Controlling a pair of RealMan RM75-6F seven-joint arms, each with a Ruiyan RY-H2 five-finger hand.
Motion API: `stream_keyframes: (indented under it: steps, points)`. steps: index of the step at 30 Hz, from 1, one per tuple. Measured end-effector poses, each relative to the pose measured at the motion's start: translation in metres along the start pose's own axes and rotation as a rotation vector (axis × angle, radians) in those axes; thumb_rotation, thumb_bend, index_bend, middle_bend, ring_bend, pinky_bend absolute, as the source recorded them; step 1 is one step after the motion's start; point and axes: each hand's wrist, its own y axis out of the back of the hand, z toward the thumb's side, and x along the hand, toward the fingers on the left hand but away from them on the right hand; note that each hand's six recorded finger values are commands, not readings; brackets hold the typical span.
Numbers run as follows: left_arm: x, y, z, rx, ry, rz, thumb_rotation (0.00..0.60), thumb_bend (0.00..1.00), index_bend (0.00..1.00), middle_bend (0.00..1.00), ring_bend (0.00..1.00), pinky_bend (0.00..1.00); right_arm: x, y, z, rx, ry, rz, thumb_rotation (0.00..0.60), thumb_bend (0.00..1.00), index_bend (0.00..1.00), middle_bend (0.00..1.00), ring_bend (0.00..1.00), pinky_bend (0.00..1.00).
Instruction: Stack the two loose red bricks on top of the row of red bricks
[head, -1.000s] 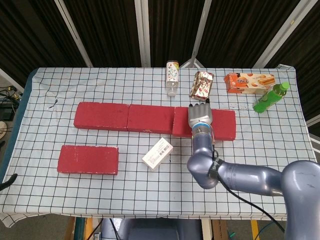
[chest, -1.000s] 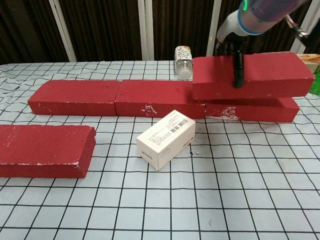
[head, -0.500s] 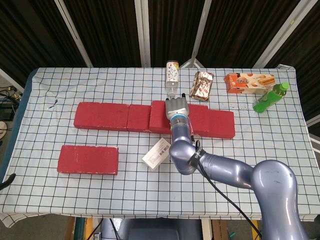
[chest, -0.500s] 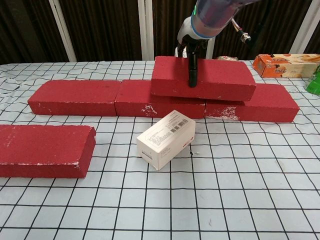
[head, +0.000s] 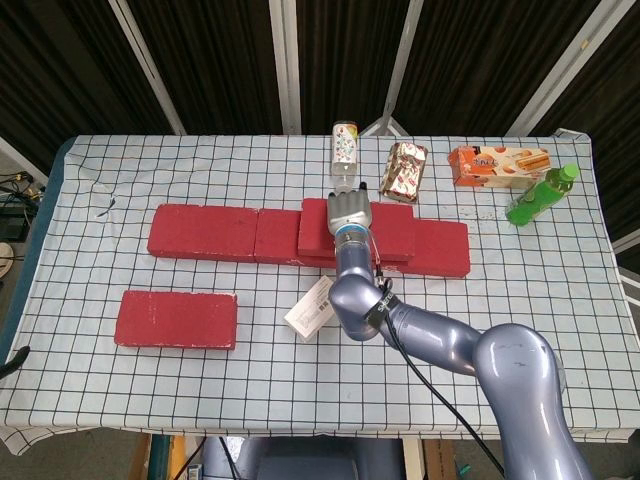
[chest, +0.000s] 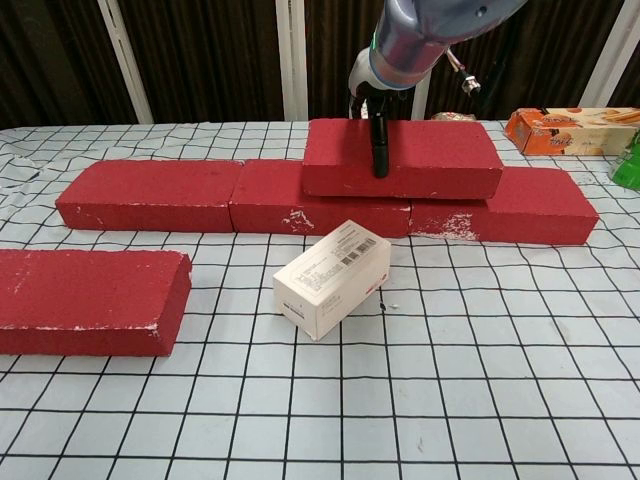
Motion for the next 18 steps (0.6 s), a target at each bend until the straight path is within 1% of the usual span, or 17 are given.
stream_keyframes:
  steps: [7,14,18]
  points:
    - [-0.0003,-0.0001,0.0013,0.002,-0.002,0.002,0.6,0.22,0.13,0.0,0.0,0.03,-0.0031,-0.0052,-0.0014,-0.004,-0.009,0.019,0.6,0.16,0.33,0.34,0.3,0.0]
    - [0.0011,-0.001,0.0012,0.0,0.0,-0.001,0.6,0.22,0.13,0.0,0.0,0.03,-0.0032,-0.0062,0.0003,-0.004,-0.001,0.015,0.6,0.16,0.33,0.34,0.3,0.0]
    - [0.0022,-0.0017,0.0007,-0.003,0.002,-0.002,0.6,0.22,0.13,0.0,0.0,0.03,-0.0009,-0.0028,0.0021,-0.009,0.003,0.009,0.6,0.15,0.33,0.34,0.3,0.0]
